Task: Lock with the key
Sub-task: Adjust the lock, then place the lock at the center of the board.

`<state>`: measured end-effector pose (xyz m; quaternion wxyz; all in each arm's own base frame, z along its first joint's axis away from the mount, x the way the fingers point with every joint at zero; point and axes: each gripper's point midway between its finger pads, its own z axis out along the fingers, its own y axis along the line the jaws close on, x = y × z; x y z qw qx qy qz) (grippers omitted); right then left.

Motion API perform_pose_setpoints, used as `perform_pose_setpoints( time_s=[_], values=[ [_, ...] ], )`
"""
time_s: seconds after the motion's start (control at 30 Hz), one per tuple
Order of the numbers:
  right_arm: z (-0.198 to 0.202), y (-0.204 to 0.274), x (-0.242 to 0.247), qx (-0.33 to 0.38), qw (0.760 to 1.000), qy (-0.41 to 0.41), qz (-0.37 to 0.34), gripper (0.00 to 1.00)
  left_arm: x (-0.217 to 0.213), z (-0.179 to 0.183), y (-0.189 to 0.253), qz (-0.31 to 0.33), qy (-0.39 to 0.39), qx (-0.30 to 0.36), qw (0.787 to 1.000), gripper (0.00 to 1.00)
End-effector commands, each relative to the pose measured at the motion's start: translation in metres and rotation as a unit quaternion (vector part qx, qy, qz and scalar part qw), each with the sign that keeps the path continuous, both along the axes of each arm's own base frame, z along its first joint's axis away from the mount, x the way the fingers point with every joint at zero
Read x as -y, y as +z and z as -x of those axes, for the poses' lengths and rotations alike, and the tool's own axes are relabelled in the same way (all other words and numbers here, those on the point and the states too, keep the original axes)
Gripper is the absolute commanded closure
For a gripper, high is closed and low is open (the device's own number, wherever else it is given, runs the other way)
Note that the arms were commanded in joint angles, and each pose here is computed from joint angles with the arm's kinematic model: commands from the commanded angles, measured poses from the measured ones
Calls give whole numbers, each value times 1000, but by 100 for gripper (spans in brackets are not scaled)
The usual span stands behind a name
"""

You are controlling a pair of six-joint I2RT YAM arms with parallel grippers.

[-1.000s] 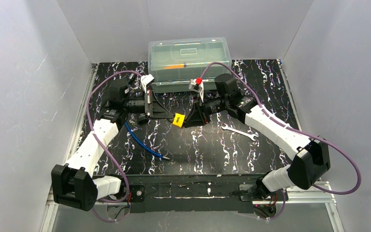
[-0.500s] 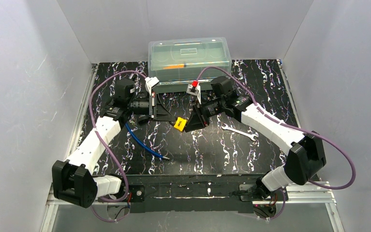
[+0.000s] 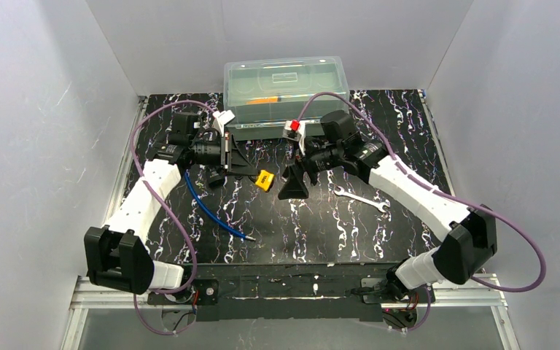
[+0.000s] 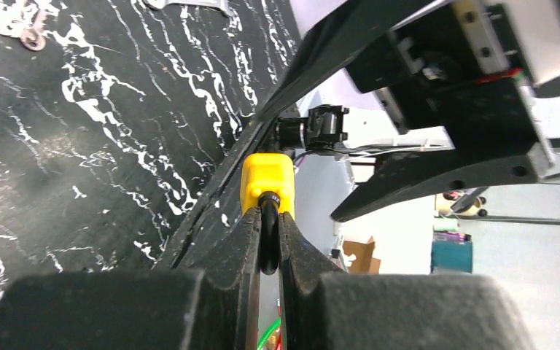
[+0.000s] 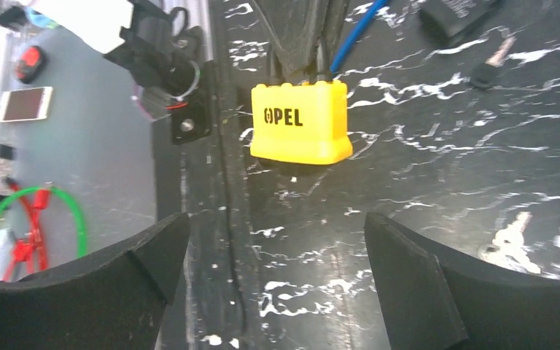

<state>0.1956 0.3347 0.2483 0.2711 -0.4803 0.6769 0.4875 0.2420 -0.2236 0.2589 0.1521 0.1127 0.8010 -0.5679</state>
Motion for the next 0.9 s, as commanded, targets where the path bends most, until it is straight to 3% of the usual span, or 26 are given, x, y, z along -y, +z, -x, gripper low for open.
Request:
perform_pose_setpoints(
  time_s=[0.0,0.37,0.87],
  values=[
    [-23,30,10,107,993,-51,17,1,-7,11,9,-20,-10,22,1000,100],
    [-22,31,-32,156,983,-67,63,0,-4,10,13,-8,13,-16,1000,100],
    [-22,20,-56,180,978,-69,81,16,-3,12,8,-7,17,-33,999,100]
  ],
)
